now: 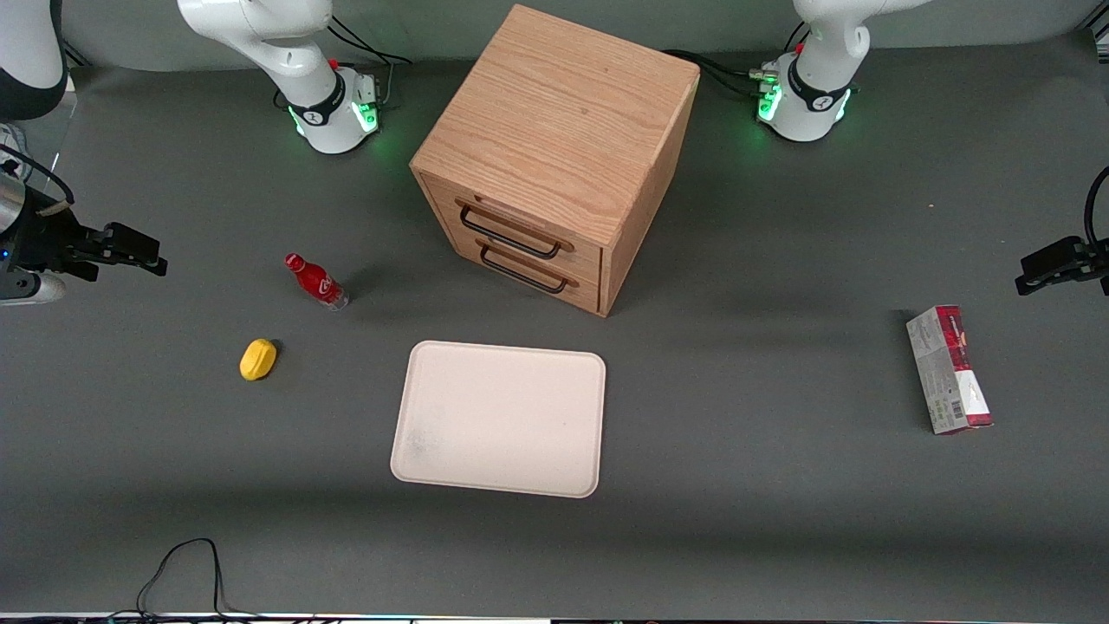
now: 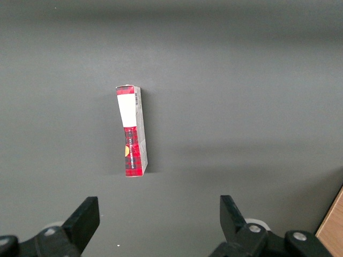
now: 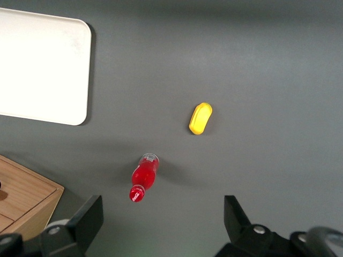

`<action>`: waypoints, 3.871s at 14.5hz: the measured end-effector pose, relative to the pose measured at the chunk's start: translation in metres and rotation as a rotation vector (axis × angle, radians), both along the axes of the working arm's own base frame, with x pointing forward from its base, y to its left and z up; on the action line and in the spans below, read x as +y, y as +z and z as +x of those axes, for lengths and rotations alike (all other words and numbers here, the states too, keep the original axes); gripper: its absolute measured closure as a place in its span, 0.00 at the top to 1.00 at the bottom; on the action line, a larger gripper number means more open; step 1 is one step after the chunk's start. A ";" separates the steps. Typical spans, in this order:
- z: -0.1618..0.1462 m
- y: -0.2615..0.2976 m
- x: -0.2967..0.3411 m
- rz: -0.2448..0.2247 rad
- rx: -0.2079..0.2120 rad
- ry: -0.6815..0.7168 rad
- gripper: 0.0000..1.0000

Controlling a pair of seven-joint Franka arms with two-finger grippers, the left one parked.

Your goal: Place coke bottle on tray

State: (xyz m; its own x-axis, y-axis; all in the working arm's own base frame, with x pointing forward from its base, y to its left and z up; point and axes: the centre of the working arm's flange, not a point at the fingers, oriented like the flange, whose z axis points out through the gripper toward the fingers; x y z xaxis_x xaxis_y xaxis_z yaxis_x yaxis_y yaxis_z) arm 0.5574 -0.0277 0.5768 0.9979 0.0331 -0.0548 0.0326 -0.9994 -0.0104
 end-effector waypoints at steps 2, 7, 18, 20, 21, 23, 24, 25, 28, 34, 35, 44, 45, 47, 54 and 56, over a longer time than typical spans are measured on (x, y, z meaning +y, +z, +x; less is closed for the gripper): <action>0.003 -0.001 -0.001 -0.001 0.000 -0.003 1.00; 0.000 0.006 -0.006 0.000 0.015 -0.012 1.00; 0.009 0.014 -0.004 -0.002 -0.004 -0.008 1.00; 0.009 0.014 -0.001 -0.002 -0.002 -0.002 1.00; 0.008 0.013 0.001 -0.002 0.002 0.001 1.00; 0.007 0.012 0.004 -0.001 0.018 0.006 1.00; 0.007 0.012 0.007 0.000 0.019 0.007 1.00; 0.007 0.012 0.014 0.000 0.021 0.004 1.00; 0.003 0.013 0.080 -0.006 0.031 -0.027 1.00; -0.007 0.007 0.089 -0.020 0.102 -0.053 1.00; -0.010 0.007 0.082 -0.021 0.111 -0.059 1.00; -0.113 -0.002 0.072 -0.046 0.109 -0.071 1.00; -0.119 -0.003 0.069 -0.044 0.099 -0.071 1.00; -0.120 -0.013 0.061 -0.036 0.092 -0.070 1.00; -0.116 -0.122 0.054 -0.027 0.044 -0.073 1.00; -0.117 -0.148 0.054 -0.025 0.030 -0.072 1.00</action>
